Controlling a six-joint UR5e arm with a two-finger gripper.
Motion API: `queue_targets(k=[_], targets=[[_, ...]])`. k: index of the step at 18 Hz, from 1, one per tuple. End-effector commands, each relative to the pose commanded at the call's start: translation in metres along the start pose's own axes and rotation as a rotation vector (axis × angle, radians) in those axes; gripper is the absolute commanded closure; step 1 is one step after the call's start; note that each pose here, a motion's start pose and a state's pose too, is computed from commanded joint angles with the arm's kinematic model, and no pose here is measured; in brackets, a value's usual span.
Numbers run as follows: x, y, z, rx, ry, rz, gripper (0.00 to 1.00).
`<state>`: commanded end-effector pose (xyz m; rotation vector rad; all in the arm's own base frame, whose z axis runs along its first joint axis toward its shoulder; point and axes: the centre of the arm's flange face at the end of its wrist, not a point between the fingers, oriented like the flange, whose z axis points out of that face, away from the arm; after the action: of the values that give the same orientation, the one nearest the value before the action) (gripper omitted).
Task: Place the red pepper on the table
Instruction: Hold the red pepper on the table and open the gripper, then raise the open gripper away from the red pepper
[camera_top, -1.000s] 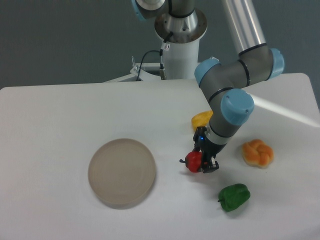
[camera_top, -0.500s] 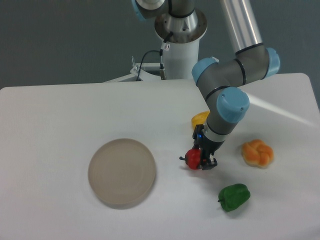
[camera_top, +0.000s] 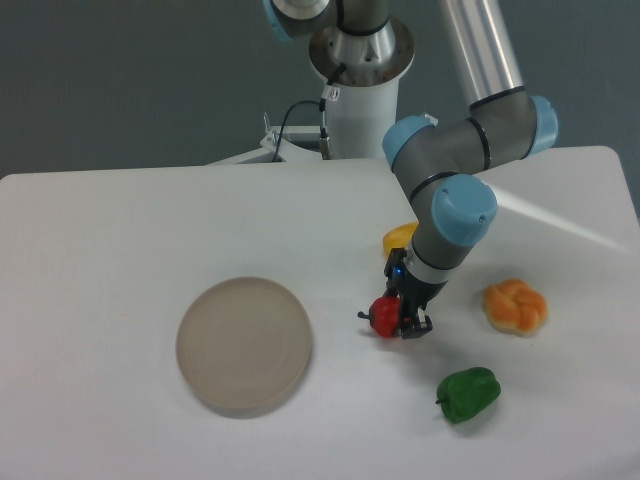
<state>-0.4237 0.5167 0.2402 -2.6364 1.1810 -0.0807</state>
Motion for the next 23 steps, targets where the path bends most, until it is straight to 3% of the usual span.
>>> queue_targets(k=[17, 23], targets=[[0.0017, 0.0015, 0.0062, -0.002, -0.003, 0.002, 0.35], [0.0016, 0.0012, 0.0051, -0.003, -0.005, 0.003, 0.22]])
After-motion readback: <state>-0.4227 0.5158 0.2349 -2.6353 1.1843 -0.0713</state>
